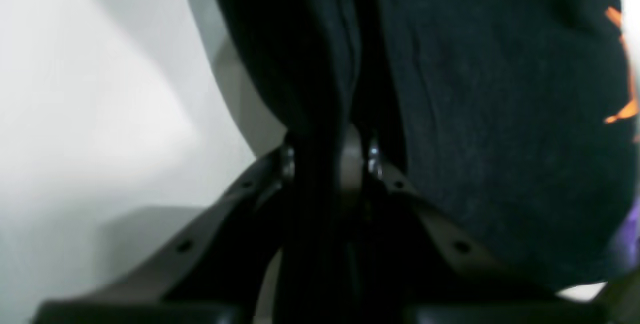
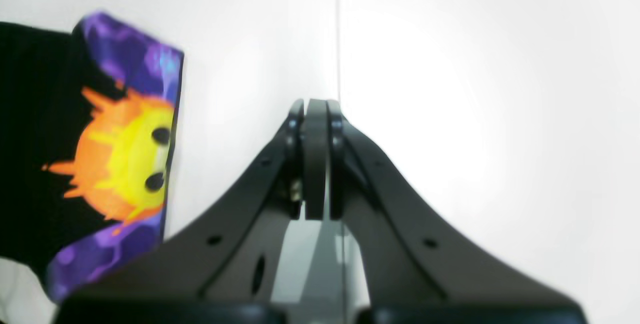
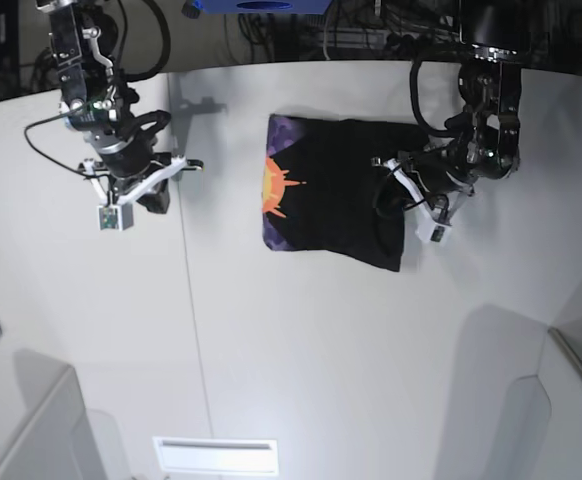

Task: Fold the T-shirt properly
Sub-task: 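Grasp the bundle edge with the left gripper and rotate it, then drag the bundle with the left gripper to straighten it, then release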

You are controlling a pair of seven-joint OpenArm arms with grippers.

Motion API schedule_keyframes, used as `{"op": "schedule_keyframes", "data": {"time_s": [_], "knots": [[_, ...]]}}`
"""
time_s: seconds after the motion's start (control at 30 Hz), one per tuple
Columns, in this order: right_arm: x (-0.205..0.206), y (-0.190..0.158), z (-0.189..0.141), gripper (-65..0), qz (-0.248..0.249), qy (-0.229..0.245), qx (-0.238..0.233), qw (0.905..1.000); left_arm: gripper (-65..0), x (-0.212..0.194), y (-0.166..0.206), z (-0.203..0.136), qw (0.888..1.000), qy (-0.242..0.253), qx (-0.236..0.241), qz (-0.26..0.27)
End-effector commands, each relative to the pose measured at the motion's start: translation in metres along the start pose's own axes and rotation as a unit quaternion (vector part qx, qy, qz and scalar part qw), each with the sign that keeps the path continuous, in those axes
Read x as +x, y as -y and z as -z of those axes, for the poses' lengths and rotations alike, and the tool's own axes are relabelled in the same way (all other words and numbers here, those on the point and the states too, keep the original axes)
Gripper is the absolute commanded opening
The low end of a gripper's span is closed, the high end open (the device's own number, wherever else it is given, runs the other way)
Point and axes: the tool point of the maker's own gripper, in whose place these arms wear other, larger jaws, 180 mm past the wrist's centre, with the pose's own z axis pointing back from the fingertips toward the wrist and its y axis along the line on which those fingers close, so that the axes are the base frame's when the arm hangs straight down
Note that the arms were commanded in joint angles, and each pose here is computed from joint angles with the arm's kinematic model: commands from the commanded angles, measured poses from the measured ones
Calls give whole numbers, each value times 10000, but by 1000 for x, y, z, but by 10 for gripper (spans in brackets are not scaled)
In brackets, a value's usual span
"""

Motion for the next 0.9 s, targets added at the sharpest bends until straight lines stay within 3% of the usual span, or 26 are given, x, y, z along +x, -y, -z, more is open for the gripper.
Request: {"op": "schedule_keyframes", "data": {"time_s": [0.0,0.1,0.2,0.3,0.5,0.57,0.7,0.87], "knots": [[11,-1,-4,-650,-48,212,39,9998,-650,-17,-9,-2,9976,-488,286,401],[4,-1,-5,-650,-36,137,31,9999,-650,-15,-6,-1,9838,-796,476,1533],[-1,0,-6,-650,-21,80,14,10000,-650,-9,0,-3,9584,-926,690,2611],[-8,3,-7,-650,17,7,-47,10000,-650,-2,5,-4,9347,-934,881,3313],[-20,34,-17,-650,516,-30,-534,9972,-650,18,14,3,8907,-813,1121,4330],[-28,41,-21,-650,686,-77,-674,9953,-650,24,29,8,8779,-588,981,4651],[-48,51,-31,-650,940,-236,-896,9913,-650,31,50,16,8413,-325,767,5342],[-67,56,-40,-650,1307,-364,-1096,9847,-650,41,67,28,8190,-69,510,5715]]}}
